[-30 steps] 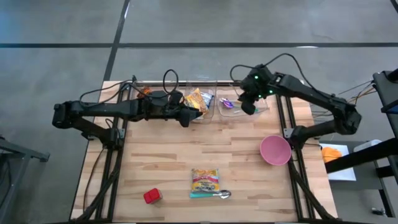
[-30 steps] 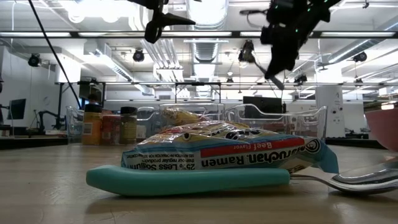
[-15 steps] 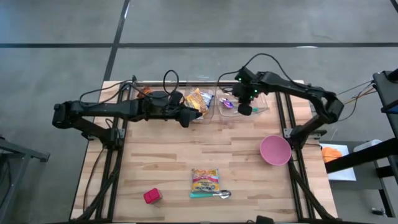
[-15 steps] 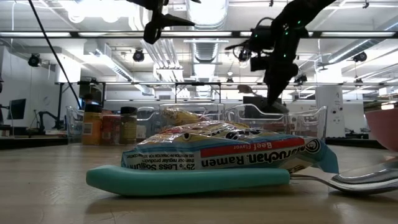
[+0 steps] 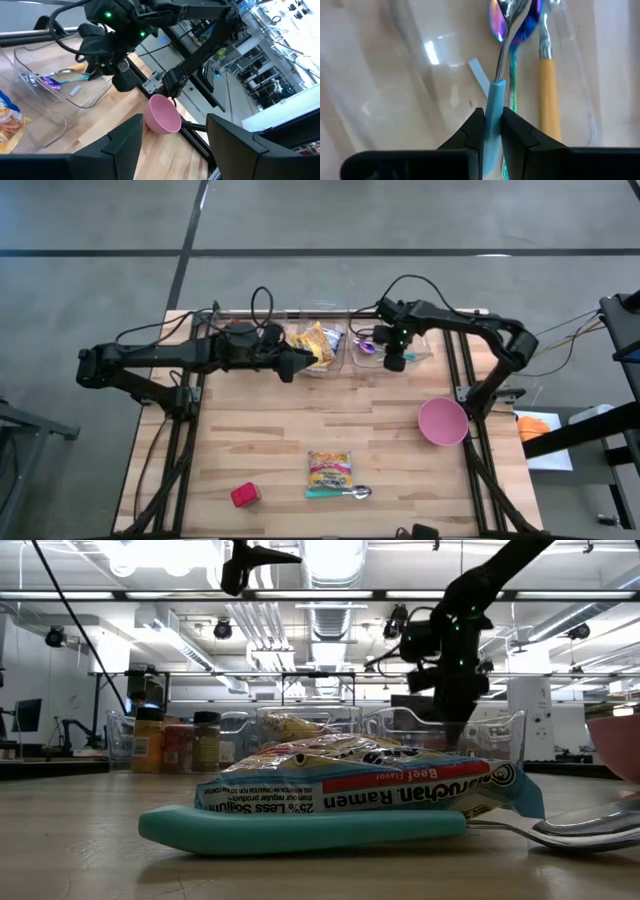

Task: Pick & Place Food Item
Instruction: Put the light blue spoon into the right transparent bin

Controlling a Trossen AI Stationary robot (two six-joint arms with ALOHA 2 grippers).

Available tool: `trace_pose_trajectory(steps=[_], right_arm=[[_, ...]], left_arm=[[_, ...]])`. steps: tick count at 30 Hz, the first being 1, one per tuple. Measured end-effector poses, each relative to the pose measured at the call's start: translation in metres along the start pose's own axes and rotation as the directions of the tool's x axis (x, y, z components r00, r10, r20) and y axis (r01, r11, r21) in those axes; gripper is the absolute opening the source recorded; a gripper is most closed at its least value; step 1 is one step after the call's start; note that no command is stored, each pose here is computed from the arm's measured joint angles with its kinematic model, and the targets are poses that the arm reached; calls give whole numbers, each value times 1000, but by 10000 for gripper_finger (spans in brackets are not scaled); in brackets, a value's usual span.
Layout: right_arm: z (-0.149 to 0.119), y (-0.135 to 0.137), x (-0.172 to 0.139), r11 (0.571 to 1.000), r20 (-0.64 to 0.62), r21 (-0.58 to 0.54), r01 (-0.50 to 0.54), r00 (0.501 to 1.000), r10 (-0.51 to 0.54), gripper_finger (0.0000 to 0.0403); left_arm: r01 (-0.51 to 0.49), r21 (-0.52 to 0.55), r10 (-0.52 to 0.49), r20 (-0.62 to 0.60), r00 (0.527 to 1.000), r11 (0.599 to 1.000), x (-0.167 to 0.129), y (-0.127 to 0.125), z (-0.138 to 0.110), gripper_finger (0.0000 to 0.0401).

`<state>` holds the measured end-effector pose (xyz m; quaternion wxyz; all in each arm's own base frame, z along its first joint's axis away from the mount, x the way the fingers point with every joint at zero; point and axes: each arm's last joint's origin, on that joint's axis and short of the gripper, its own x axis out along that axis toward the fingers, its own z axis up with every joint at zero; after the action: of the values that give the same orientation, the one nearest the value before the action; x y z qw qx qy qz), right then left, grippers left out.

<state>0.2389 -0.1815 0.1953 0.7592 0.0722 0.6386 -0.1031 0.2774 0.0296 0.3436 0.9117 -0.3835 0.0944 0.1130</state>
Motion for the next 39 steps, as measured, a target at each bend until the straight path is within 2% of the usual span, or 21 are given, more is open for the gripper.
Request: trace_pose_trajectory(steps=[7,17,34,39], right_arm=[[-2,-14,20,999,-53,51,-16,998,19,34],[3,-19,40,998,-108,56,-39,993,45,34],[3,-19,44,997,-130,52,-48,990,55,34],[3,-19,44,997,-129,59,-47,990,54,82]], left_arm=[[-25,7,25,1,1000,1000,0,2,-1,224],[-40,7,40,-4,999,999,0,3,-2,224],[-46,4,46,-10,999,999,0,4,-2,224],[-53,3,53,-17,998,999,0,5,-3,224]])
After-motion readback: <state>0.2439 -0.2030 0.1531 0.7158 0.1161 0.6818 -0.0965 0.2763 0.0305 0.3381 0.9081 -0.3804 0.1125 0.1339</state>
